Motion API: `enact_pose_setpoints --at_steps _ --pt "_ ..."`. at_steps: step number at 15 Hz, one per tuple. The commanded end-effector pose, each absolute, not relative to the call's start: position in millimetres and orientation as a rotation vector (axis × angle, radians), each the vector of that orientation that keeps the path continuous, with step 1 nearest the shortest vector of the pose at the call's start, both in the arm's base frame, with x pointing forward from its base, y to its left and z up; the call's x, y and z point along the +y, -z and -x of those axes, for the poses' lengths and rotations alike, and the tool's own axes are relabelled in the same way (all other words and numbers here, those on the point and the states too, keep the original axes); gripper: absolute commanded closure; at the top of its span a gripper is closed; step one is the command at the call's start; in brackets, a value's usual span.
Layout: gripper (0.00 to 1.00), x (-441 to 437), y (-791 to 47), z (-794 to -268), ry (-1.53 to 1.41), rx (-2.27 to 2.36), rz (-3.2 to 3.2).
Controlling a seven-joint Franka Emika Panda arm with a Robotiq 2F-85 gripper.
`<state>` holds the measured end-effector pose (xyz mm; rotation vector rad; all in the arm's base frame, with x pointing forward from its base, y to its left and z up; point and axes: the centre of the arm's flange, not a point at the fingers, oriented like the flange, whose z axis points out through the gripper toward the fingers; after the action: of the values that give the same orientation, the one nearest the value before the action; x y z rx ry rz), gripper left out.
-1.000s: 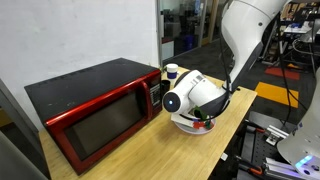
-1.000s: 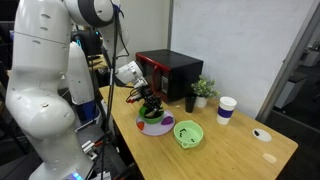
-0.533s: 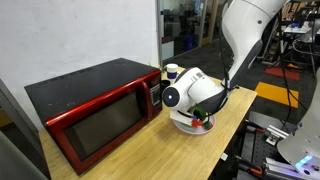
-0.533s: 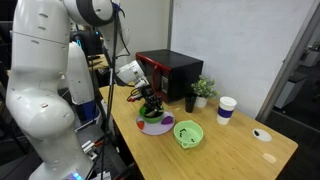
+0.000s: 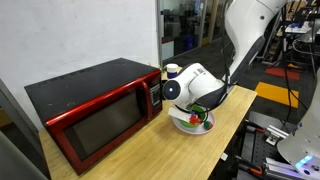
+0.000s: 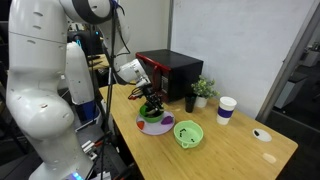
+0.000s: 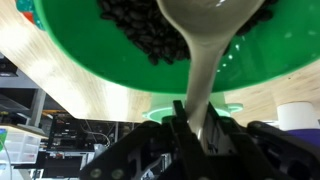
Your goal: Use the spoon to transfer one scoop of contents from the dark green bowl to the light green bowl
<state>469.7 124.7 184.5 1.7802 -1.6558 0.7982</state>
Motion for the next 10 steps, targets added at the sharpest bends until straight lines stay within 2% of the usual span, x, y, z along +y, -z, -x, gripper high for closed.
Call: enact_pose_setpoints --at_steps 1,10 --pt "0.94 111.1 -199.7 -461.5 -0.763 -1.702 -1.802" --pt "0.94 93.0 -210.5 -452.1 -0.753 -1.747 -1.806"
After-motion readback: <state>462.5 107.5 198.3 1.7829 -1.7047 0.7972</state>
